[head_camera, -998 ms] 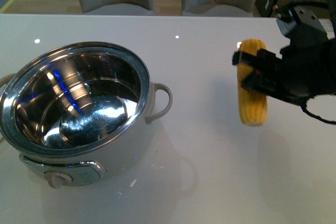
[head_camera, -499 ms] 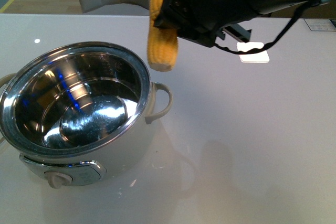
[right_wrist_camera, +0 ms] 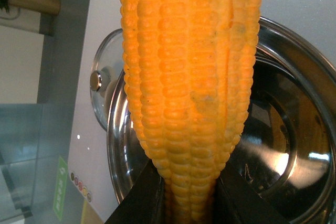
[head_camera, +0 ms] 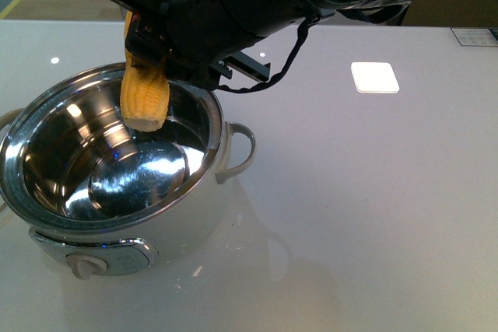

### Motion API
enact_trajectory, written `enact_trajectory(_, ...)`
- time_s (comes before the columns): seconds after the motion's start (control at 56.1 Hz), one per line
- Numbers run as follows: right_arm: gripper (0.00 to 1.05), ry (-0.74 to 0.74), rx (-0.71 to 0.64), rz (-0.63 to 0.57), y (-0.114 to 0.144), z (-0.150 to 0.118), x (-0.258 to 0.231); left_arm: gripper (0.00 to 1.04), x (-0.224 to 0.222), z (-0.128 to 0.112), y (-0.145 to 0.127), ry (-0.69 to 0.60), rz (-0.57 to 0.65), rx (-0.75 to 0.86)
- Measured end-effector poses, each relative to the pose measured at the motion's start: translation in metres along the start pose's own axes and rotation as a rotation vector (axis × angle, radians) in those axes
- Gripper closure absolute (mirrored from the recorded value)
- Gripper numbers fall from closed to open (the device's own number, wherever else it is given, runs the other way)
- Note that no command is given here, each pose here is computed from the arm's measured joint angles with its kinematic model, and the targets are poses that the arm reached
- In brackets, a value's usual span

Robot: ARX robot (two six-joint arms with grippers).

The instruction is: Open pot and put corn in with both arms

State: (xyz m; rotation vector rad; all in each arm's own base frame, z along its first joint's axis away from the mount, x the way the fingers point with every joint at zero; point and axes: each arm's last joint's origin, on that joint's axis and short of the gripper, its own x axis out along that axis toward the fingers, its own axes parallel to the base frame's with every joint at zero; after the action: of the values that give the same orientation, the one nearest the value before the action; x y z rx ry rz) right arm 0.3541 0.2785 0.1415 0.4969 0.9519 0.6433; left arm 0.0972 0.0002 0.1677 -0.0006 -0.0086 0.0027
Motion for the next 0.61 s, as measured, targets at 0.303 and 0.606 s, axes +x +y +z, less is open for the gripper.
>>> enact_trajectory(0.303,0.90,0.047,0.008,0.001,0.007,-0.003,0.025,0.07,0.000,0.000,0.000,0.000,0.000,0.000)
enact_trajectory(0.606,0.72,0.098,0.007,-0.013,0.010,-0.014,0.040,0.07,0.000,0.000,0.000,0.000,0.000,0.000)
